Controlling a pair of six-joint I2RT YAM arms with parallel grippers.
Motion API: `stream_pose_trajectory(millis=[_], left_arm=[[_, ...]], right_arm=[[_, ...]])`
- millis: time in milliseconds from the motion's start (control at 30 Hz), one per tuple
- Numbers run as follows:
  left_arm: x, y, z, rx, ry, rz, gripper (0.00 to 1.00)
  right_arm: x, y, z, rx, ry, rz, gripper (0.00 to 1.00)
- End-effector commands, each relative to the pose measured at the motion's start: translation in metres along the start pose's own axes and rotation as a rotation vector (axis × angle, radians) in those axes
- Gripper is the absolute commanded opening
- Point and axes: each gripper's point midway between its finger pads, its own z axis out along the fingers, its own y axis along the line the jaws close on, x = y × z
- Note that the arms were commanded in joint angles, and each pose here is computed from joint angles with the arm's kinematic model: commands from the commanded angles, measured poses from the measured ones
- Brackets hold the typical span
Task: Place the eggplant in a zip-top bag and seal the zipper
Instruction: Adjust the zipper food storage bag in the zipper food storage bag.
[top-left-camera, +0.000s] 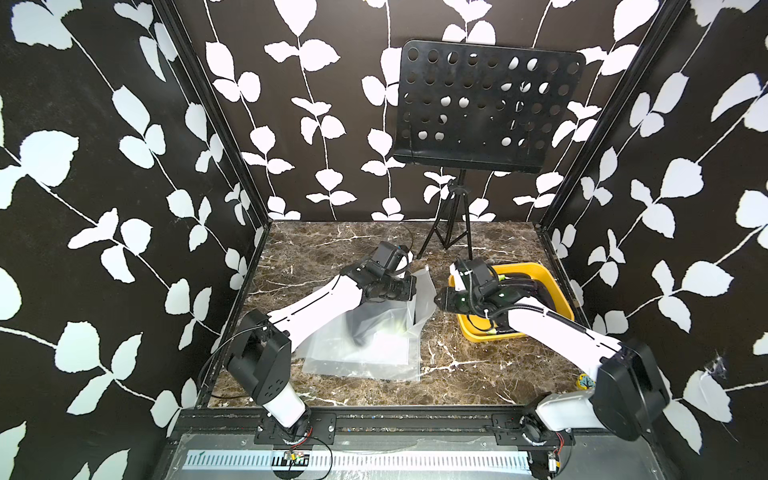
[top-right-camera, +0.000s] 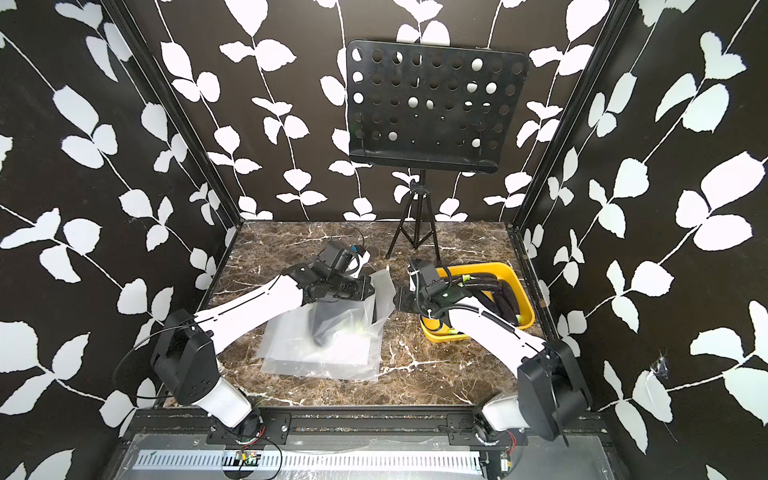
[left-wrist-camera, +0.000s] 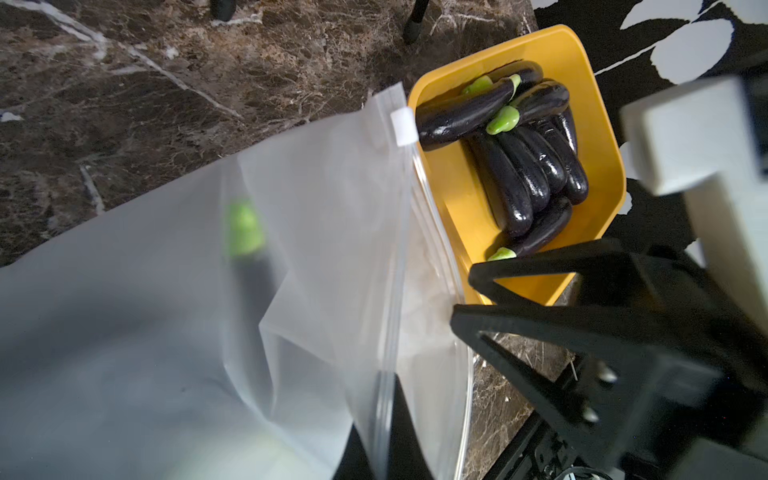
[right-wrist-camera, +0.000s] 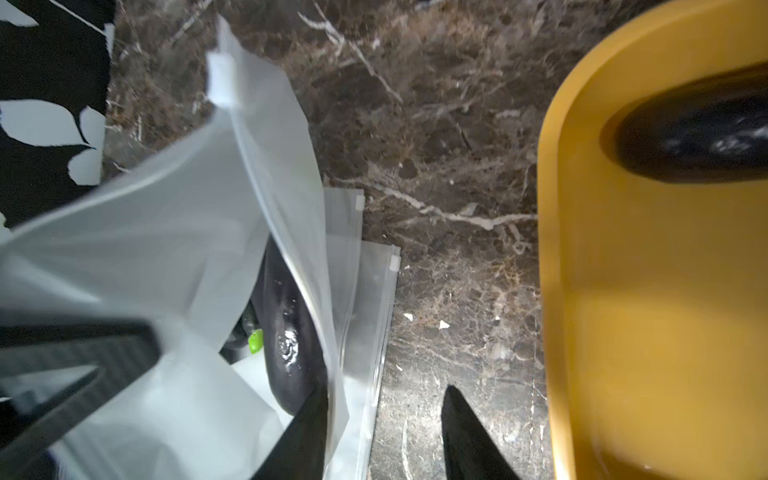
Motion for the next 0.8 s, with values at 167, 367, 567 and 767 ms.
stream_pose_trajectory(millis=[167, 367, 567, 767], left_arm=[[-0.008, -0.009, -0.020, 0.018, -0.055, 0.021, 0.00], [-0.027, -0.015, -0.054, -0.008, -0.120, 0.090, 0.00], [-0.055, -0.008, -0.105, -0.050, -0.259, 0.110, 0.00], [-0.071, -0.006, -0.156, -0.097, -0.360, 0.136, 0.00]], right_arm=[[-0.014, 0.028, 0.007, -0.108, -0.032, -0.021, 0.16], [-0.059, 0.085, -0.048, -0.261, -0.154, -0.082, 0.02], [-0.096, 0.150, -0.095, -0.416, -0.243, -0.173, 0.01], [-0.106, 0.201, -0.101, -0.537, -0.242, -0.223, 0.01]])
